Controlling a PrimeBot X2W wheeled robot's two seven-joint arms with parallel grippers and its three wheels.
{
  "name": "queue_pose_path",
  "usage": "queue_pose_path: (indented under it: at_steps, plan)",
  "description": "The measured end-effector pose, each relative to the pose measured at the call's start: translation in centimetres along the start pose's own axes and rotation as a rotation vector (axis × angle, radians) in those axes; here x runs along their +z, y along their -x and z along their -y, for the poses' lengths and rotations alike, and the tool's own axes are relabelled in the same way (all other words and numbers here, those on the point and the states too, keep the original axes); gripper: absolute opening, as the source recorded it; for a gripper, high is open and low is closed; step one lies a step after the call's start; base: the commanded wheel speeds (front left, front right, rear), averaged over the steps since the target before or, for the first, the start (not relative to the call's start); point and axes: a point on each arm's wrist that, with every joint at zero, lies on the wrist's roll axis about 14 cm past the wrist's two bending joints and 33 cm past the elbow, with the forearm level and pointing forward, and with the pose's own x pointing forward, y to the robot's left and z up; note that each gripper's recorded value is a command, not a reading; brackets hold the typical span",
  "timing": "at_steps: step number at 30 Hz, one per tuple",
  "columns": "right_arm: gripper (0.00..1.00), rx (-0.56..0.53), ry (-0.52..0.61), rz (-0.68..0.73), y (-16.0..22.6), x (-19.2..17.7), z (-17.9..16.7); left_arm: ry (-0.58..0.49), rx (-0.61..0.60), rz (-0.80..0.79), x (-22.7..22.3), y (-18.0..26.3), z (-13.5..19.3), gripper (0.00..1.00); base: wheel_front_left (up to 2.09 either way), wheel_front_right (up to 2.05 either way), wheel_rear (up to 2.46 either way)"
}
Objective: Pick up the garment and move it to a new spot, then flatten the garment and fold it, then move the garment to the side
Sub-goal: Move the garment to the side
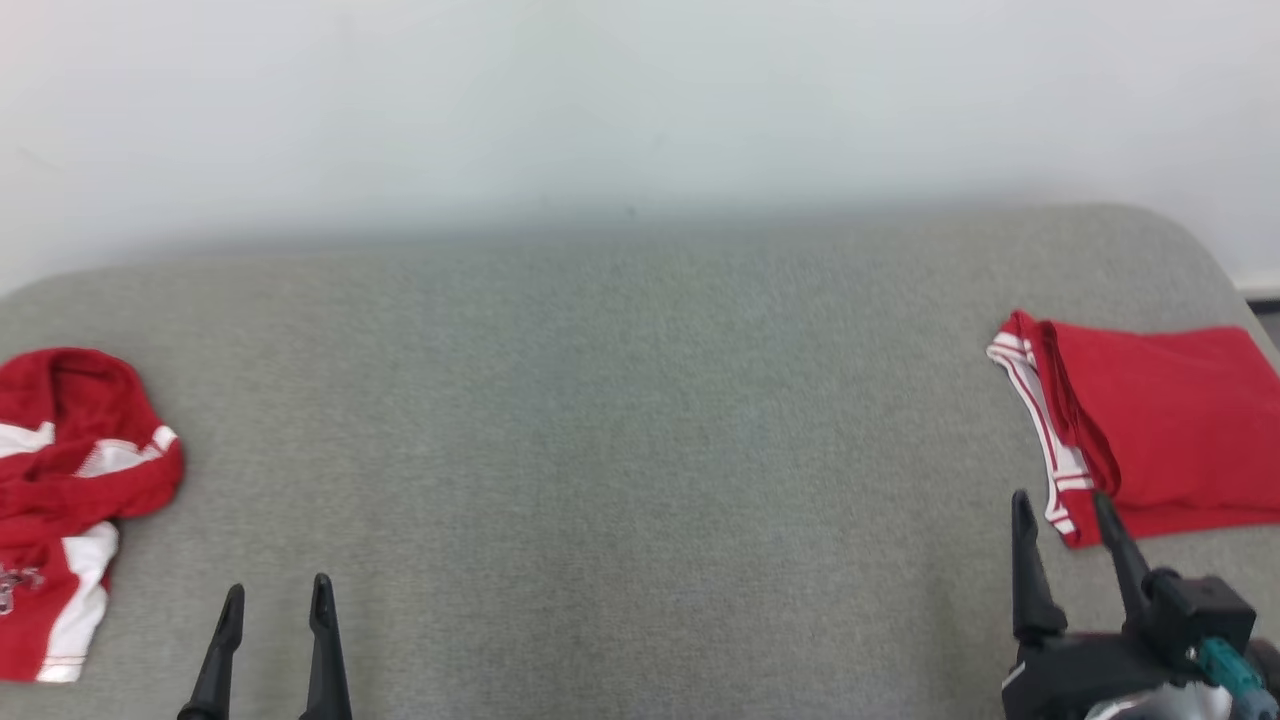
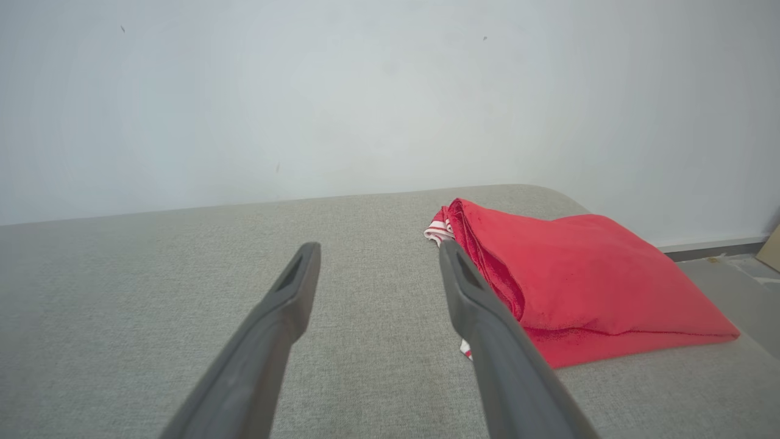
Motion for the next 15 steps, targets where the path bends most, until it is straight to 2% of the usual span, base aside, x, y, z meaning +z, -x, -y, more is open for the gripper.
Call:
queue_pose_path:
  at_steps: [7, 15]
  plan:
    - [1.00, 0.086, -0.053, -0.004, 1.9, 0.8, -2.8, 0.028, 0.064, 0.020, 0.7, 3.1, -1.7, 1.00, 0.00, 0.00, 0.00]
    - [1.00, 0.105, -0.057, -0.036, 2.9, 0.4, -3.3, 0.042, 0.078, -0.038, -1.3, 5.1, -2.1, 1.00, 0.00, 0.00, 0.00]
